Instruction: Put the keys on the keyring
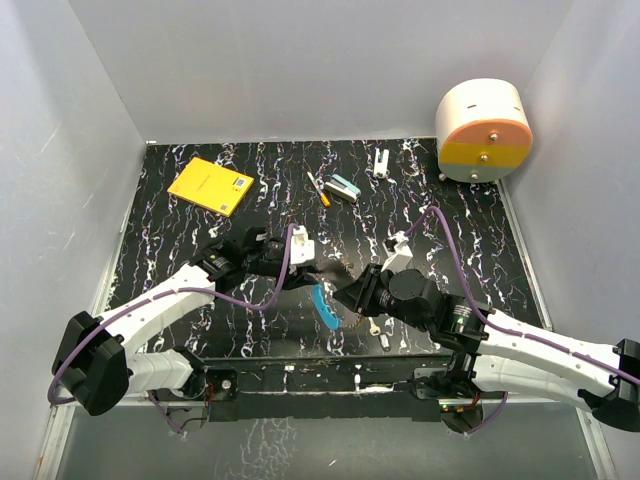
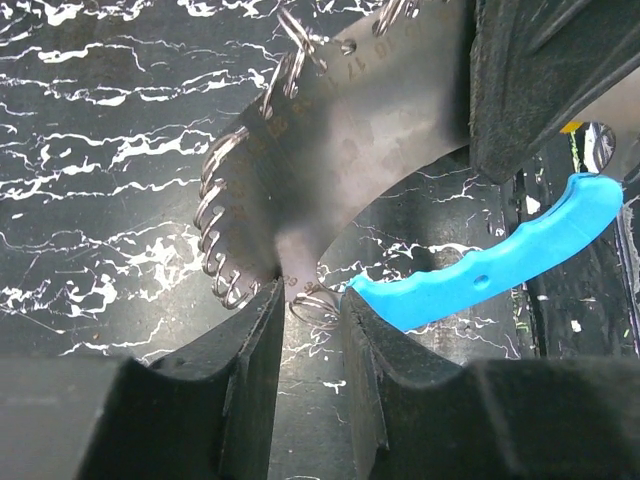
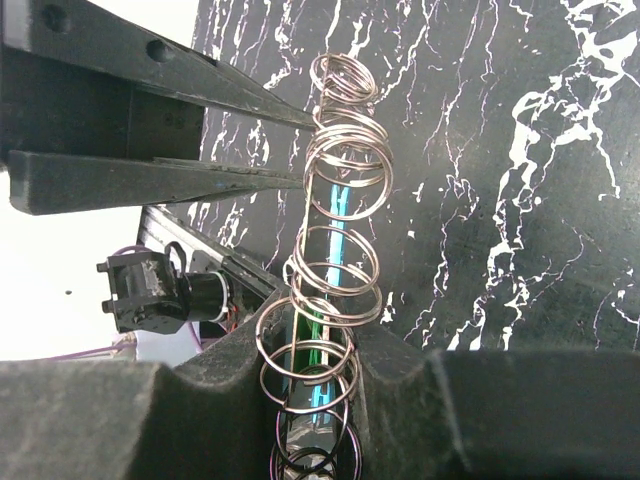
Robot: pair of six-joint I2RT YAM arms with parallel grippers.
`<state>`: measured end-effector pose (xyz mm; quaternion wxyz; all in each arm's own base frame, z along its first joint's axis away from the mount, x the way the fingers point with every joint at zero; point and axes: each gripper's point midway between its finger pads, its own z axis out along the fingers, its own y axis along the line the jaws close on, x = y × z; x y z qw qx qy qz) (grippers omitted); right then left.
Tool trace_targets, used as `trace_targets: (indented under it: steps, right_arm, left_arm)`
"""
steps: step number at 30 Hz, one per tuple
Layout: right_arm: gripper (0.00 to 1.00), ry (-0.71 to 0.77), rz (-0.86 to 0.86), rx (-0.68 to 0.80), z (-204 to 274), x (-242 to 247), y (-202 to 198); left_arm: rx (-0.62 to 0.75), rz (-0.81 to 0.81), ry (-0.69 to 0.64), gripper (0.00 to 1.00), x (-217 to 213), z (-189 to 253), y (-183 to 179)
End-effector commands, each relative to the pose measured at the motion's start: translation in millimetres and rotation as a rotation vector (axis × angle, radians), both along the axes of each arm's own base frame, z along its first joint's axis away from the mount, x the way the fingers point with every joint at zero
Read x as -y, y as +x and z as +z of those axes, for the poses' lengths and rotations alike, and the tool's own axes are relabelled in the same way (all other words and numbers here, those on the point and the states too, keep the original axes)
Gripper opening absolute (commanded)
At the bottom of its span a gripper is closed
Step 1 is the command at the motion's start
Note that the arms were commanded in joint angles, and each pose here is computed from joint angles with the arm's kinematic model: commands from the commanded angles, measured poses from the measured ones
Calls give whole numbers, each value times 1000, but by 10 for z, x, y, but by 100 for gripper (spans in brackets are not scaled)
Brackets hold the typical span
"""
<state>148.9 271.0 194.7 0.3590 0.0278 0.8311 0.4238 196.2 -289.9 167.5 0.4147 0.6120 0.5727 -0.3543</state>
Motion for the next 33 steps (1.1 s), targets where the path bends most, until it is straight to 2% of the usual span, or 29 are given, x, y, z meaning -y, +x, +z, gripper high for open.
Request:
trace_targets:
  steps: [1,6,15,24,26,29,33]
  right_arm:
    - [8,161,-7,92,631,-87,63]
    - [8,162,-5,92,653,-100,66]
    - [8,166,6,97,695,-127,61]
    - [8,165,18,102,700,-152,55]
    - [8,160,20,101,684,-161,56]
    - [8,157,25,100,674,-176,55]
    - [8,152,27,102,670,-185,62]
  left_arm:
    - [-46,21,29,27,-49,-77,-48]
    - [-91,38,45,27,-84,-135,-96]
    - [-81,77,57,29,-89,-154,-12]
    - [-84,72,42,26,-53,-116,0]
    - [-88,65,35,23,-39,-93,-6]
    - [-100,45,25,12,-18,-60,-40]
    - [-104,34,18,3,-7,-43,-55]
